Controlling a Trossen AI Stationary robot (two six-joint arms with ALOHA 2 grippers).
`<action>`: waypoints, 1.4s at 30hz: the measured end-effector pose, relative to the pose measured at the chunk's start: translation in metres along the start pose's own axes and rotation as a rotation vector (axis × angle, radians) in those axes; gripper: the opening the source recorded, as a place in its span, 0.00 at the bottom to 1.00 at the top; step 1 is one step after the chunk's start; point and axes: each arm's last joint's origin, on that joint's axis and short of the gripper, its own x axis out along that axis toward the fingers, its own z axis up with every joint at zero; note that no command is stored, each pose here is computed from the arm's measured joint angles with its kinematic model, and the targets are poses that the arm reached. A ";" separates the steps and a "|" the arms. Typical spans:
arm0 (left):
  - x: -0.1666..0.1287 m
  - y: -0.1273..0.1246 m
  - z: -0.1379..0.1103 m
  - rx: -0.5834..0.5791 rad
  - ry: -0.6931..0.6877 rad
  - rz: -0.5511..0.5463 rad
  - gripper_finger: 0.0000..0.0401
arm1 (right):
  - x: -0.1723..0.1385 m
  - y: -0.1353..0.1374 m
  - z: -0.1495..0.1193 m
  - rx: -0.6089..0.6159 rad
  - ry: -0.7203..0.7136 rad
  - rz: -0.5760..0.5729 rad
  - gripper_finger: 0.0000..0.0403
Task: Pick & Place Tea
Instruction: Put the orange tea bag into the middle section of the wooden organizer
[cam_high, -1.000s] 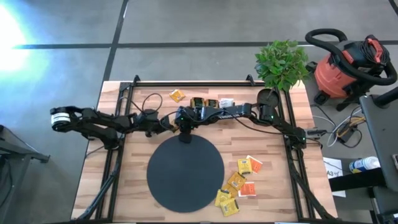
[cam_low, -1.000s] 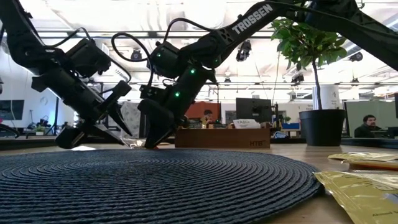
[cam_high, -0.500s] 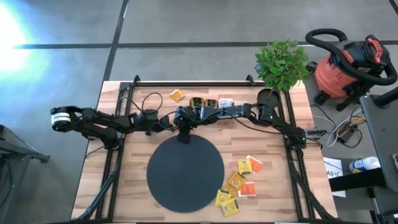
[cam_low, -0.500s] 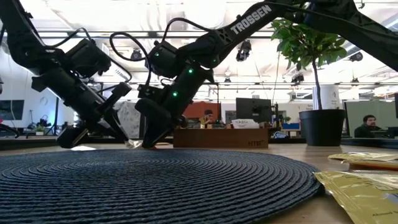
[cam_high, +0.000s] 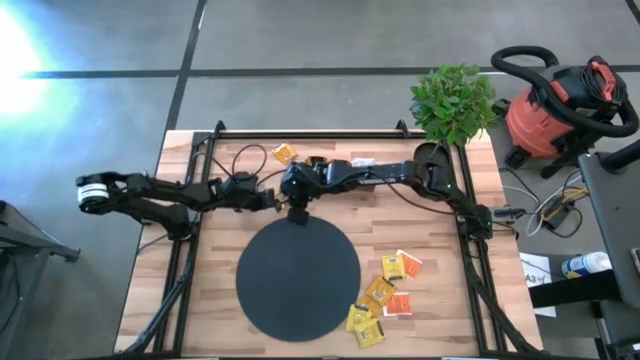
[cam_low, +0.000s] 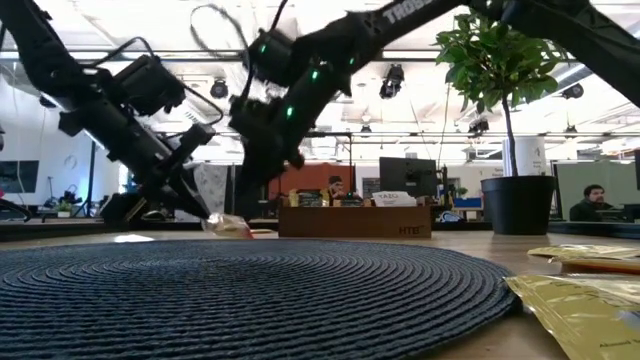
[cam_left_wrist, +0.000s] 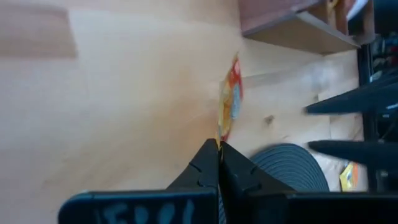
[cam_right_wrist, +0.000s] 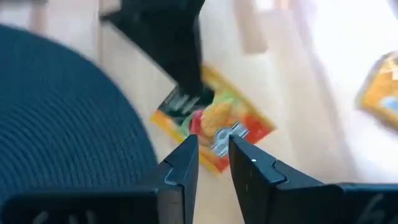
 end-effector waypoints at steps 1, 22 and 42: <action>-0.002 -0.004 0.002 0.023 0.000 0.001 0.00 | -0.008 -0.003 0.004 0.004 -0.010 -0.004 0.21; -0.011 -0.170 0.115 1.135 0.191 0.118 0.00 | -0.175 -0.061 -0.006 0.296 0.041 -0.455 0.20; 0.089 -0.228 0.156 1.631 0.392 0.078 0.00 | -0.233 -0.050 -0.087 0.462 0.124 -0.531 0.17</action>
